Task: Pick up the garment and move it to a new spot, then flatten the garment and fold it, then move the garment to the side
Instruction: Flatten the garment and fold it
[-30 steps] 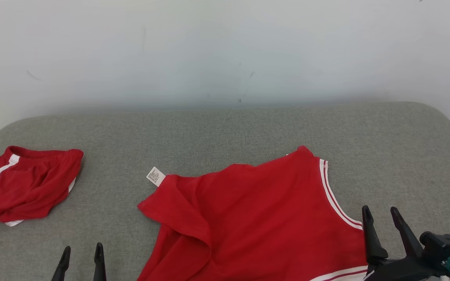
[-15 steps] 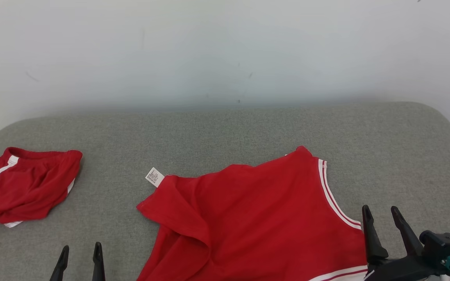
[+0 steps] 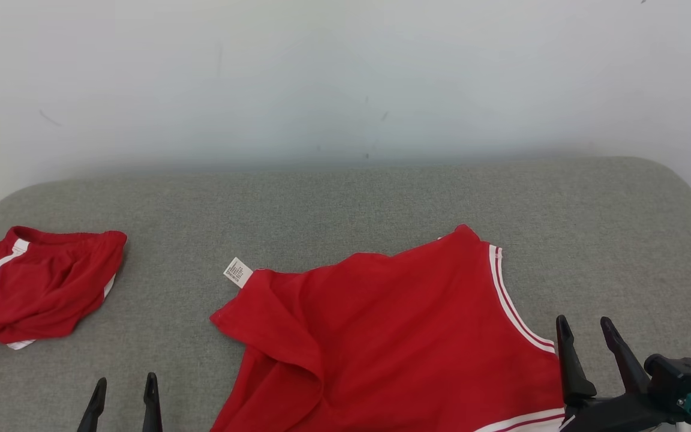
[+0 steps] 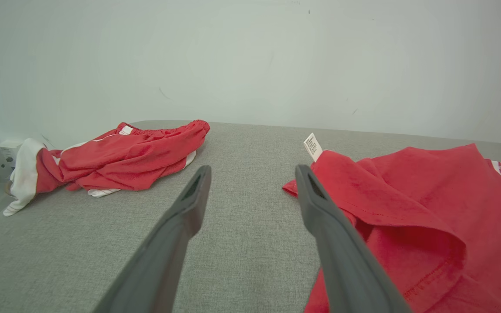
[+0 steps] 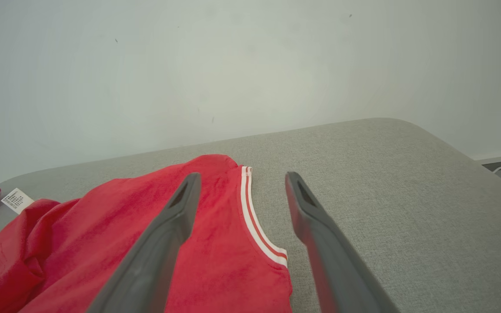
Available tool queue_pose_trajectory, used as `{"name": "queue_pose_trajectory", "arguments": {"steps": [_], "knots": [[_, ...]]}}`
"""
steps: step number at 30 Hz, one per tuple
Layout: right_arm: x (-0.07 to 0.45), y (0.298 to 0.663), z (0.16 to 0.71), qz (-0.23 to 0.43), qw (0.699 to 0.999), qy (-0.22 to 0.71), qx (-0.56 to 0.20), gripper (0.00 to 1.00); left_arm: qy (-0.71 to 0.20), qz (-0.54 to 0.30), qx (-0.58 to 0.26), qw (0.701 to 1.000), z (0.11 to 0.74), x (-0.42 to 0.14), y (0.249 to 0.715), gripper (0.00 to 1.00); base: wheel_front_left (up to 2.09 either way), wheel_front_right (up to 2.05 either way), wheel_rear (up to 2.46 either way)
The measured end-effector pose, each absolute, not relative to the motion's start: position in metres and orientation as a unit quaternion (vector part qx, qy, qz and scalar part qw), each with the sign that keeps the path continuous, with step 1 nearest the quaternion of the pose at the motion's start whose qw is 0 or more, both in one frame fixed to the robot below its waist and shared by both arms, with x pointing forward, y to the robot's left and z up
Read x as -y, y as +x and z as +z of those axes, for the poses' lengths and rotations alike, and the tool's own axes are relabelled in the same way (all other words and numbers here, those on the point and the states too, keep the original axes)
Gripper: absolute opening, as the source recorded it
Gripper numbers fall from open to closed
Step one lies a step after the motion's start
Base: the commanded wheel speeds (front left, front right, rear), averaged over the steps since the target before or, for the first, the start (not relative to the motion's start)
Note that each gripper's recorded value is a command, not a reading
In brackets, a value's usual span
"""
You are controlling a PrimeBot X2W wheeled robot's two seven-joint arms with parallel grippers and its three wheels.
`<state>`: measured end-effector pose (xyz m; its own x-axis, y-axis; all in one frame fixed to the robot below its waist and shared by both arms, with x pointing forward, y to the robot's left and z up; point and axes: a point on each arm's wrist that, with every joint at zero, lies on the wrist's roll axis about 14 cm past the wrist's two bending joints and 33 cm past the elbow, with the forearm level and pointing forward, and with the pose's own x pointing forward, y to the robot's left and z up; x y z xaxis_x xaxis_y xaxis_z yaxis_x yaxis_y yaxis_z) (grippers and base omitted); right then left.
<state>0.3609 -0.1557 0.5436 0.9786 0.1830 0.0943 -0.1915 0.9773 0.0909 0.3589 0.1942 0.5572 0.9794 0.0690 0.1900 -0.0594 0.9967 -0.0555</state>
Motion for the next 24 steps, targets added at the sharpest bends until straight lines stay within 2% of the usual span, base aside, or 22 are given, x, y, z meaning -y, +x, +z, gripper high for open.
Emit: {"name": "queue_pose_trajectory", "arguments": {"steps": [24], "knots": [[0.1539,0.3601,0.5401,0.097,0.993,0.05,0.037,1.0,-0.027,0.029,0.091,0.995,0.5542,-0.1921,0.3599,1.0,0.0,0.0,0.0]]}}
